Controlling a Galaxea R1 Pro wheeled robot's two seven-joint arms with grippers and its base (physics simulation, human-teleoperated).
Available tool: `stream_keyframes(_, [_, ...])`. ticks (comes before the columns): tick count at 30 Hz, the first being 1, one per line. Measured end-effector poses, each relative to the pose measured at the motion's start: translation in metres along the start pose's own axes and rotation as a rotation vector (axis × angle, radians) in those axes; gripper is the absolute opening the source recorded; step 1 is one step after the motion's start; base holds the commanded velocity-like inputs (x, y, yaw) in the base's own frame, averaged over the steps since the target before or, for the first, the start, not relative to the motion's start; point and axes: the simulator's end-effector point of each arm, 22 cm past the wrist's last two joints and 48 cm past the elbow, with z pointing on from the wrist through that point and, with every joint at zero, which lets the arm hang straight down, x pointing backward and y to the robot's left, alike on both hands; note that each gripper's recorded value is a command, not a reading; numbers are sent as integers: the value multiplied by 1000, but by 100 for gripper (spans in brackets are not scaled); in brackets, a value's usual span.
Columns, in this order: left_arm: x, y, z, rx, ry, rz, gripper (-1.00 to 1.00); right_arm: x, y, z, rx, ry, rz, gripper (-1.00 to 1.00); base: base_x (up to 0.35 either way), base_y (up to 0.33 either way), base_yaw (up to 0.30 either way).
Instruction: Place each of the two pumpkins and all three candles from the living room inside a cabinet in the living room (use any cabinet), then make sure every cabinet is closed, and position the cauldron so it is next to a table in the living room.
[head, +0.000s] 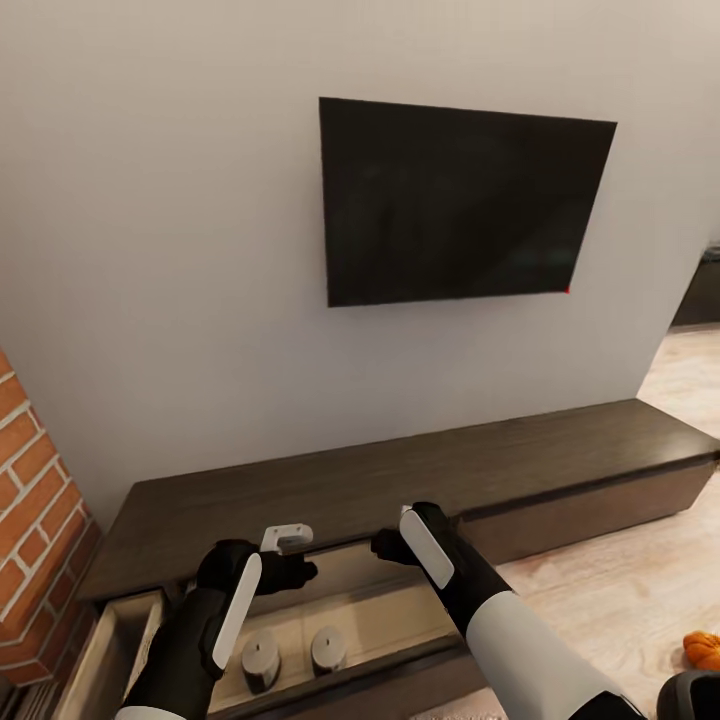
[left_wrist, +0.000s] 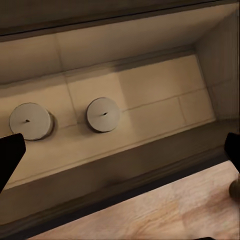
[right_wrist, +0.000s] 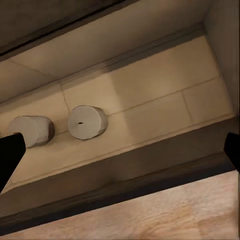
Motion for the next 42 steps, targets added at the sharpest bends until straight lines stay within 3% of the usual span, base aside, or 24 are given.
stream_keyframes(9, [-8, -2, -5, 2, -25, 4, 100, 0, 0, 0, 0, 0, 0, 100, 0, 0, -293])
stream_keyframes(42, [-11, -1, -7, 2, -33, 4, 100, 0, 0, 0, 0, -1, 0, 100, -29, 0, -293])
